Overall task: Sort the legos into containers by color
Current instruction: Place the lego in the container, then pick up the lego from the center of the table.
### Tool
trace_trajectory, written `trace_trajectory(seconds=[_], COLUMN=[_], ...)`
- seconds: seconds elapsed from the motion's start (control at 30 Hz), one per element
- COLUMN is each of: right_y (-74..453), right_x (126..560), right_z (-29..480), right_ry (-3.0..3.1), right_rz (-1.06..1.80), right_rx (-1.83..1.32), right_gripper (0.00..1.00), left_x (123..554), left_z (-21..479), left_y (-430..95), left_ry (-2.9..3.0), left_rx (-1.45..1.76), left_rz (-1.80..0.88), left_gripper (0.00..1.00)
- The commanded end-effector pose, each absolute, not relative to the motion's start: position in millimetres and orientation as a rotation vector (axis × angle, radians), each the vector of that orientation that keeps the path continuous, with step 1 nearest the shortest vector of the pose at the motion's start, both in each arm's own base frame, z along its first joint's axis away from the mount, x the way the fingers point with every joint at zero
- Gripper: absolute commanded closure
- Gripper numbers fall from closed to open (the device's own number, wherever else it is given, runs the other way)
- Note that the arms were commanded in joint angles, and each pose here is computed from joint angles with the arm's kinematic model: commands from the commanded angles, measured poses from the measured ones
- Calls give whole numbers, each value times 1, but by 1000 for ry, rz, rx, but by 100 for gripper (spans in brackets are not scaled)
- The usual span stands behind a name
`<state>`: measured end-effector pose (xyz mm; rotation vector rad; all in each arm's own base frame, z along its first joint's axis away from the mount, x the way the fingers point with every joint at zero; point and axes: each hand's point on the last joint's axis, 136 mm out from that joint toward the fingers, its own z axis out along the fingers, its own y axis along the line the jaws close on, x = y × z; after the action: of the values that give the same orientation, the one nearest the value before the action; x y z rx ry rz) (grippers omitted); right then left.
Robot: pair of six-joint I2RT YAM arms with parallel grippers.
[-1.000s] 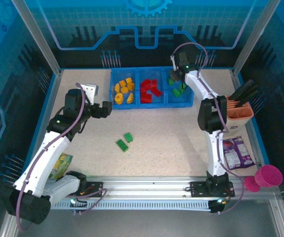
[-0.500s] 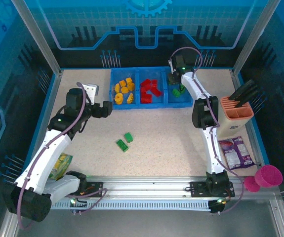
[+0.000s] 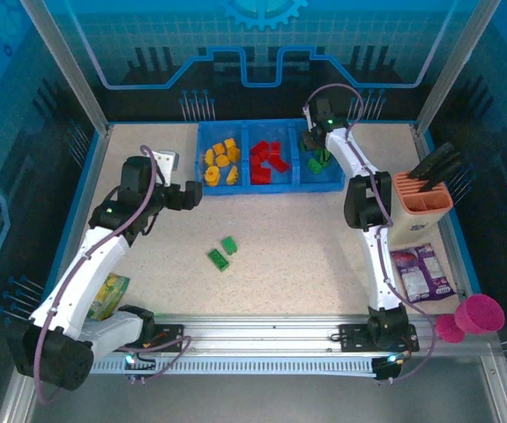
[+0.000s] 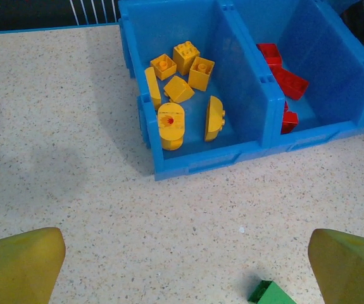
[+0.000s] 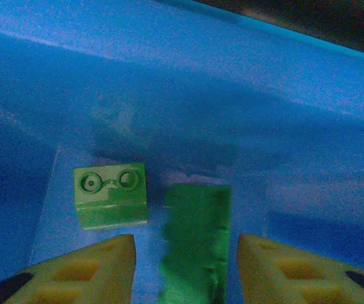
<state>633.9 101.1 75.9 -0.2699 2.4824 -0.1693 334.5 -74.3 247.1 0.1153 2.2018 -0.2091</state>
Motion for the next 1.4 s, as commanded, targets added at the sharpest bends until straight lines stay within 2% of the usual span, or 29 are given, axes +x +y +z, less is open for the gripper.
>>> trace_trajectory(seconds=[0.0, 0.1, 0.33, 0.57, 0.73, 0.83, 0.93, 1.0, 1.07, 1.2, 1.37], right_y=[90, 90, 105, 132, 164, 200, 254, 301, 332, 361, 383], right_x=[636, 634, 614, 546, 469, 423, 378, 348, 324, 297, 281], right_z=[93, 104, 169, 234, 223, 210, 193, 179, 162, 126, 101], right_ry=[2467, 2457, 2385, 2353, 2461, 2513, 2546, 2548, 2567, 2630, 2685], right_rz=[-187, -182, -155, -183, -179, -61, 76, 182, 196, 123, 171], right_rx=[-251, -247, -278, -369, -365, -389, -468, -615, -747, -901, -935], right_gripper=[52, 53, 53, 48, 49, 49, 48, 42, 42, 42, 41], left_x=[337, 336, 333, 329, 325, 323, 322, 320, 318, 315, 312], left_z=[263, 265, 271, 278, 280, 282, 285, 287, 287, 285, 288], left_y=[-73, -73, -72, -73, -73, -72, -73, -73, -72, -72, -71], left_ry=[2166, 2159, 2139, 2111, 2114, 2108, 2101, 2092, 2089, 2083, 2068], left_rx=[105, 103, 102, 98, 88, 88, 85, 86, 85, 84, 84], left_rz=[-228, -225, -230, -244, -260, -260, -272, -275, -271, -277, -280], left_gripper=[1, 1, 1, 1, 1, 1, 1, 1, 1, 1, 1])
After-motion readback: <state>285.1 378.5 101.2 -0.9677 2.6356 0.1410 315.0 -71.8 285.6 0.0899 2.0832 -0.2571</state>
